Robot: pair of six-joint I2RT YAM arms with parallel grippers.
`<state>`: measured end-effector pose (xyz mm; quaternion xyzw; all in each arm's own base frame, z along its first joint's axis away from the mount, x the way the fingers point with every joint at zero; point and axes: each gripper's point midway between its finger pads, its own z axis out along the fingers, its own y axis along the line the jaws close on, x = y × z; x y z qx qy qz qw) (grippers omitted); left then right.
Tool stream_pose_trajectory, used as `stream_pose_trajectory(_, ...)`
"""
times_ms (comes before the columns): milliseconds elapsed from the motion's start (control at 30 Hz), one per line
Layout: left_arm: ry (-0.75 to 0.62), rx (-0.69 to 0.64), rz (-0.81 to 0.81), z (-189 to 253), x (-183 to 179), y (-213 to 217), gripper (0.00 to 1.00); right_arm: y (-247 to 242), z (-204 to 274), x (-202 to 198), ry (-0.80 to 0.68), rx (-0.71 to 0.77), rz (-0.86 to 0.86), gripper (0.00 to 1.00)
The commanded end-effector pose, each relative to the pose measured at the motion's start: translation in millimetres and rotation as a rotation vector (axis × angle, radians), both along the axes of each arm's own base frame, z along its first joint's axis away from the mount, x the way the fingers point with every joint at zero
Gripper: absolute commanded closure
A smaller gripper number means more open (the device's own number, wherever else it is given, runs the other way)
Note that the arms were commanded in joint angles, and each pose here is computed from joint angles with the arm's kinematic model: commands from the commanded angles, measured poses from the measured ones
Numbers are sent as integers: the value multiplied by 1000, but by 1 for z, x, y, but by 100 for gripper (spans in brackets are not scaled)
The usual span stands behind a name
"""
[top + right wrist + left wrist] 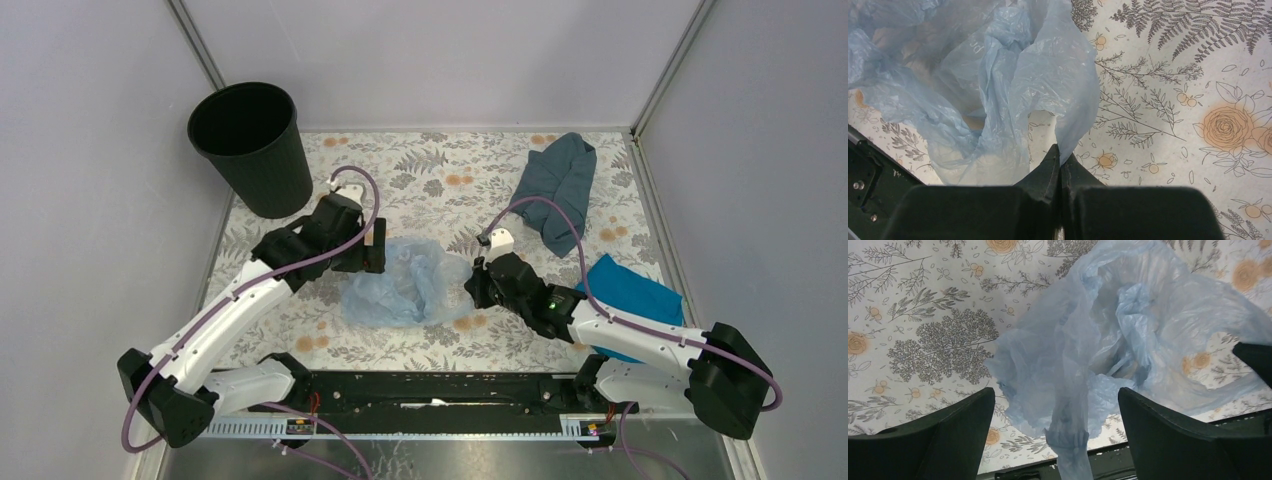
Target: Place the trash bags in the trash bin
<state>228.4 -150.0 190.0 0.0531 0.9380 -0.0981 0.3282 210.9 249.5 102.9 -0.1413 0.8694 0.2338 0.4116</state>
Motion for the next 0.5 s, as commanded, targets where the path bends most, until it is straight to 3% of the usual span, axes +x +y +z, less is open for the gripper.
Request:
stream_pose_trajectory(0,-16,7,-31,-7,13,-6,6,5,22,4,-56,14,28,100)
stream_pose_trajectory(67,-21,41,-24,-11,22,-4,25,2,22,7,-62,-8,10,100)
stream_pose_trajectory(200,-64,123,54,-7,49,10,76,-15,17,21,-53,-87,-105,100)
stream_pose_trajectory(367,-213,80,171,23,144,0,100,-33,6,95,30,-125,-289,100)
stream_pose_trajectory(467,-270,41,247,59,211,-9,100,-37,31,166,77,-165,-345,100)
